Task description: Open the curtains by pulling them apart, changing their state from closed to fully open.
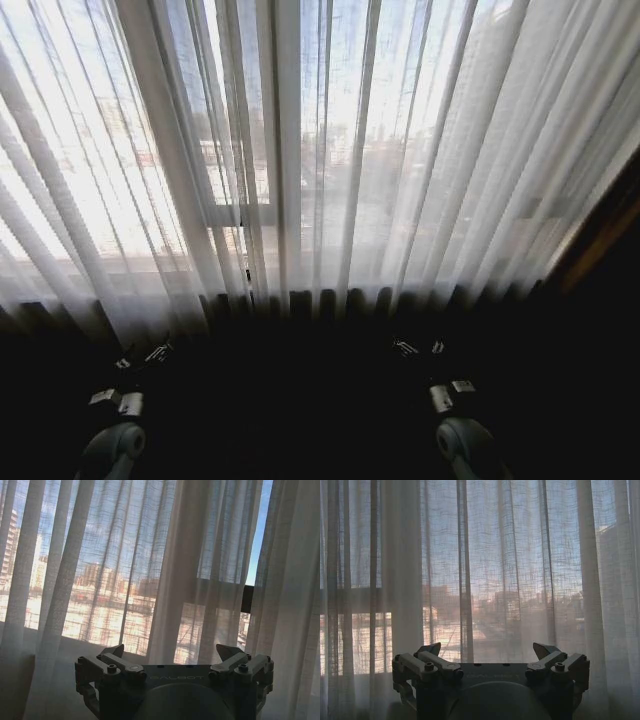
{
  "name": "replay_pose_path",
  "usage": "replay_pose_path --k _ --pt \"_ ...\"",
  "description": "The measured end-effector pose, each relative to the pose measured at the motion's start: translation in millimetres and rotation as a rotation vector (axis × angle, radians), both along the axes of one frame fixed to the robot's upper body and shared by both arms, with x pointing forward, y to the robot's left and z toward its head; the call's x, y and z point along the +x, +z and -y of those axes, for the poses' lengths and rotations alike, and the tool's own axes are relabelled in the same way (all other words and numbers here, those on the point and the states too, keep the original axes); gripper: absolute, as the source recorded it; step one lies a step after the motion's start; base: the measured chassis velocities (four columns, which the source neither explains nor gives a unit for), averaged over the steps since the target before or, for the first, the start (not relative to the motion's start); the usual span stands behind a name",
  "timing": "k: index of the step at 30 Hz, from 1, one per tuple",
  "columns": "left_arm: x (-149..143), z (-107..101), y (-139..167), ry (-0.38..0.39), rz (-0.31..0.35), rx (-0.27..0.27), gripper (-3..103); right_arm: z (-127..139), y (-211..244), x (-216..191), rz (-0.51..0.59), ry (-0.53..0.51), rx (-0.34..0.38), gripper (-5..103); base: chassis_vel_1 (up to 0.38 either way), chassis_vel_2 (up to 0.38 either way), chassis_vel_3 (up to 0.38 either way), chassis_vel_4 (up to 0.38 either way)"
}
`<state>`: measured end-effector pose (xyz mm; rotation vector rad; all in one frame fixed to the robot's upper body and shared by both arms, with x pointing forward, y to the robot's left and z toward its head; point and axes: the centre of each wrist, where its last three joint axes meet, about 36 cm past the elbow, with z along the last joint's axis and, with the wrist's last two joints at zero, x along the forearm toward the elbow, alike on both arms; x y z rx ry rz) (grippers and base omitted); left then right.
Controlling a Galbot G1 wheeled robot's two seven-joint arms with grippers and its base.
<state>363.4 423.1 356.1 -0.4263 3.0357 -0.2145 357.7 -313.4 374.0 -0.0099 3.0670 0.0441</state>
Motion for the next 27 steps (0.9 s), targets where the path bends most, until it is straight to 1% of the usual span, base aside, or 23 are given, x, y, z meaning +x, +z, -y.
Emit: replay_pose_path --k 6,10,17,22,27 --pt "0.0 0.0 0.0 0.000 0.000 0.000 100 -1.2 -3.0 -3.9 -0.019 0.011 -0.007 100 0.000 0.000 0.000 0.000" --pt "0.0 0.0 0.0 0.000 0.000 0.000 100 1.3 -4.5 -5.1 -0.020 0.032 -0.017 100 0.000 0.000 0.000 0.000" --pt "0.0 0.0 0.0 0.000 0.000 0.000 100 3.2 -6.1 -4.1 -0.022 0.040 -0.019 100 0.000 0.000 0.000 0.000" --pt "0.0 0.0 0.0 0.000 0.000 0.000 100 1.6 -7.5 -2.0 -0.021 0.045 -0.015 100 -0.095 0.062 0.074 -0.084" --pt "0.0 0.0 0.0 0.000 0.000 0.000 100 0.2 -9.7 -0.3 -0.019 0.054 -0.012 100 -0.164 0.157 0.178 -0.171"
